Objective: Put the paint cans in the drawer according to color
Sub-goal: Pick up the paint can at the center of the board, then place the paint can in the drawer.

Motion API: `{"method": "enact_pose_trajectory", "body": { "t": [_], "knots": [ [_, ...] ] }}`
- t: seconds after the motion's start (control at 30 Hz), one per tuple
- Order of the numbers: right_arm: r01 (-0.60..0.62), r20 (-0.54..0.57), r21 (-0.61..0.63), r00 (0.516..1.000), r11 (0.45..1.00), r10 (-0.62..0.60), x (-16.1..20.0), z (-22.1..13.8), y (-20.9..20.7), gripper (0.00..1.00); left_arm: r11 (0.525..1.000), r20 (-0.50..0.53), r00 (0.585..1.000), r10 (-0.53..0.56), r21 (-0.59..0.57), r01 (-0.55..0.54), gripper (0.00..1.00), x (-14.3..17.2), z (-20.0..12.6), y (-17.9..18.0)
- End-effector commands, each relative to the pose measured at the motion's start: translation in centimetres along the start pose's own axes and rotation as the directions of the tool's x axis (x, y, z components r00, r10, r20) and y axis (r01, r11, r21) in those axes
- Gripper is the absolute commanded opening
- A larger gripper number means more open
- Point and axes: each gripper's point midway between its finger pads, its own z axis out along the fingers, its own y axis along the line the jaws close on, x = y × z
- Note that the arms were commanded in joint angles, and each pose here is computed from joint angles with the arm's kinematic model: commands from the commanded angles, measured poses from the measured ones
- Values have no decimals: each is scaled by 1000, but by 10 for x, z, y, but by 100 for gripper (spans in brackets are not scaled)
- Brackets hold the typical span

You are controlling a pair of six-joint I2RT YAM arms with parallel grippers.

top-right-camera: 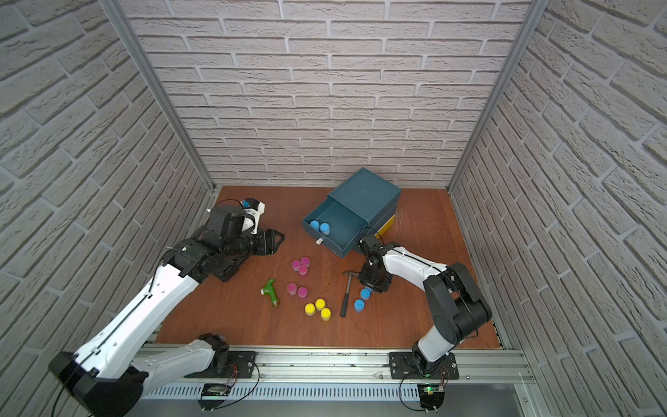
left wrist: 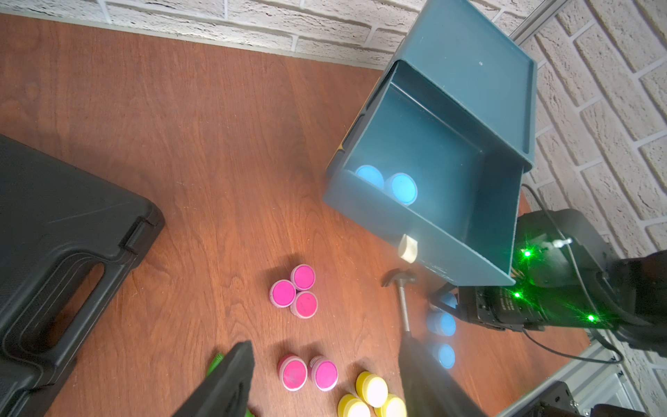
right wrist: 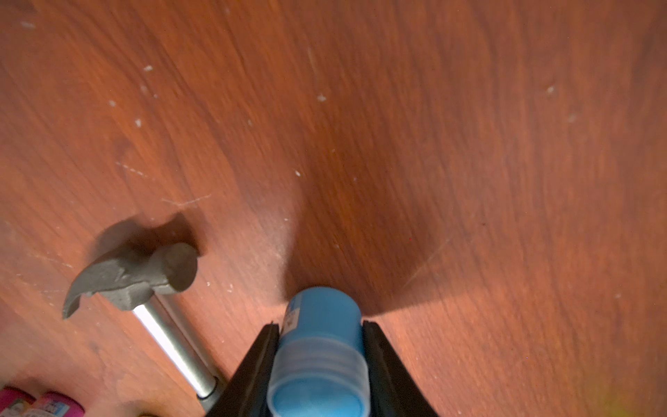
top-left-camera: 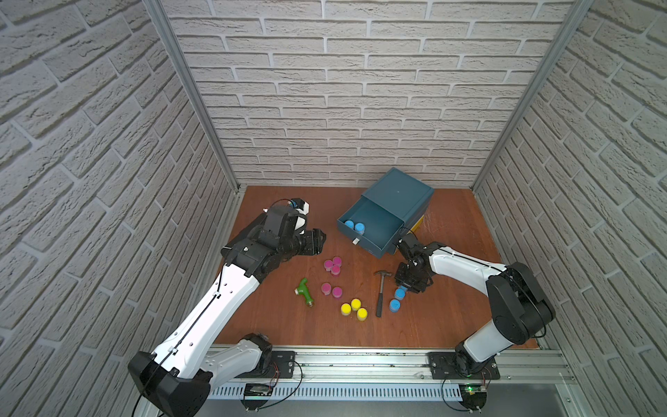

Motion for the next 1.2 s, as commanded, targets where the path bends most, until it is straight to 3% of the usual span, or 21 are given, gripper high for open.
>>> {"method": "enact_pose_trajectory", "body": {
  "t": [0.0,0.13,0.27,0.53,0.73,0.93,1.17],
  "knots": [
    [6,21,50,1000,999,-7,-1,-3,-13,32,1000,28,1000,4,19,-4,69,-4,-5,-5],
    [16,48,89,999,996,-20,-3,-17,-23,16,1000,29,1000,4,17,-4,69,-3,-5,-5],
    [39,122,118,991,992,-54,-10,-54,-32,4,1000,33,999,1,17,-1,69,-3,-5,-5],
    [179,334,60,924,982,-188,-32,-171,-15,2,1000,29,1000,5,17,-6,69,-1,-4,-5],
    [355,445,-26,841,934,-307,-42,-238,34,2,1000,26,1000,8,23,-8,69,-2,0,-6],
    [492,451,-86,795,866,-406,-44,-262,97,2,1000,27,1000,10,26,-11,69,-5,0,-9],
    [581,396,-70,762,811,-512,-49,-251,147,2,1000,28,1000,14,23,-15,68,-7,-2,-11]
  ]
}}
